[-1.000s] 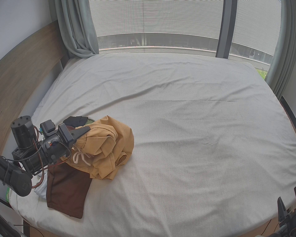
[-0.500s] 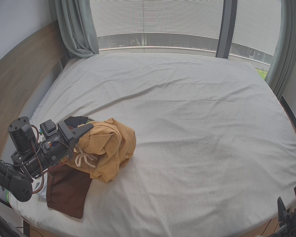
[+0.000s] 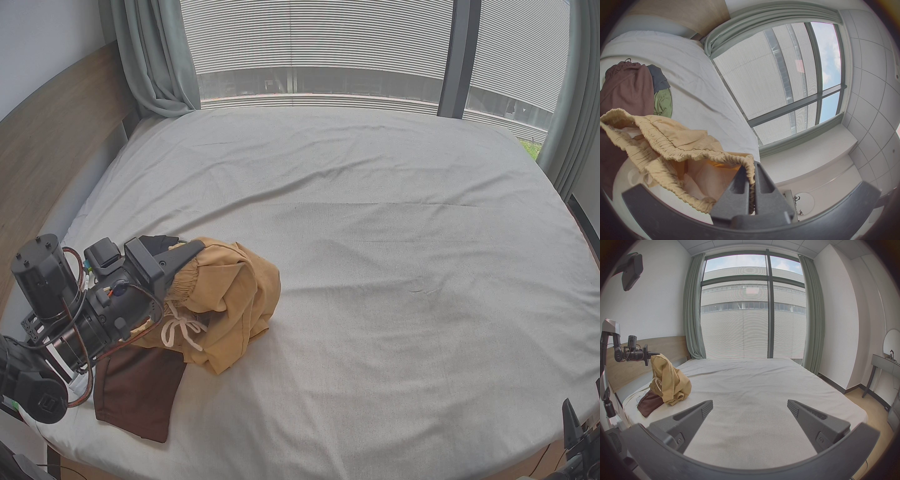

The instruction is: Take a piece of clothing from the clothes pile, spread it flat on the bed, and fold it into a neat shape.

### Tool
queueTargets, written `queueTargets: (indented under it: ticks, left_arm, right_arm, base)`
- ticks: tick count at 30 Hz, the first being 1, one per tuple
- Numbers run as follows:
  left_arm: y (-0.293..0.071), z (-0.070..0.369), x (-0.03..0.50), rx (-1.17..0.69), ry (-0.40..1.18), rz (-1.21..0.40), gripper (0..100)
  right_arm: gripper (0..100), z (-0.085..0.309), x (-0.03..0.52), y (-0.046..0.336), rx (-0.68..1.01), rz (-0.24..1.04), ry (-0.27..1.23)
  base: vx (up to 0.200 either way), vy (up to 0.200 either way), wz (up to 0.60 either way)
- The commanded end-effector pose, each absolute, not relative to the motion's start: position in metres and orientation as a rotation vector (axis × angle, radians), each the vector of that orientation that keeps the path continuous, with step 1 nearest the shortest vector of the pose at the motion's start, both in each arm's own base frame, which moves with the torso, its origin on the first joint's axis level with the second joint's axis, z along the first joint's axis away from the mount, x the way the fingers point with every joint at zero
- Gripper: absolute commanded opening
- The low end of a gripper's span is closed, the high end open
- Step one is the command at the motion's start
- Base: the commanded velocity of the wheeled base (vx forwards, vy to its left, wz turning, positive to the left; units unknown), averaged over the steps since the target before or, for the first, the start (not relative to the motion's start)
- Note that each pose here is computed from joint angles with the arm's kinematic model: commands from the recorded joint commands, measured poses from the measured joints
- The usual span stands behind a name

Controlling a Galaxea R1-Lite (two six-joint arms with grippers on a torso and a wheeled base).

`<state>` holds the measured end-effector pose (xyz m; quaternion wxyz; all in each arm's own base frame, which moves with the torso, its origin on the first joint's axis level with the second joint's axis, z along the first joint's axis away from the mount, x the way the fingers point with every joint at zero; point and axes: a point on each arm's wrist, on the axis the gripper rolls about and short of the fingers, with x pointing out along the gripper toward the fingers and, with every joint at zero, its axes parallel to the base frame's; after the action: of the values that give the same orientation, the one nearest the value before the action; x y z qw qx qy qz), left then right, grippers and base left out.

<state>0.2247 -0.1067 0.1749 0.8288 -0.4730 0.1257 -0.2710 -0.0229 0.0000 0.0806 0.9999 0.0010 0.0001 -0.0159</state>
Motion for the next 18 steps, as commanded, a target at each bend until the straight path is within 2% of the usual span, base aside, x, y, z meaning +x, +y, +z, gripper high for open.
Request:
queueTargets:
  ticks: [1, 18]
  left_arm:
    - [-0.129, 0.184, 0.217, -1.015, 0.258, -0.630, 0]
    - [-0.183, 0.218, 0.198, -1.073, 0.275, -0.834, 0]
  right_arm:
    - [100, 0.076, -0.023, 0.000, 0.002, -0.031, 0.000]
    - [100, 0.076, -0.023, 0.000, 0.002, -0.032, 0.000]
  base:
    - [0.000, 0.000, 0.00]
    - [0.000, 0.000, 0.00]
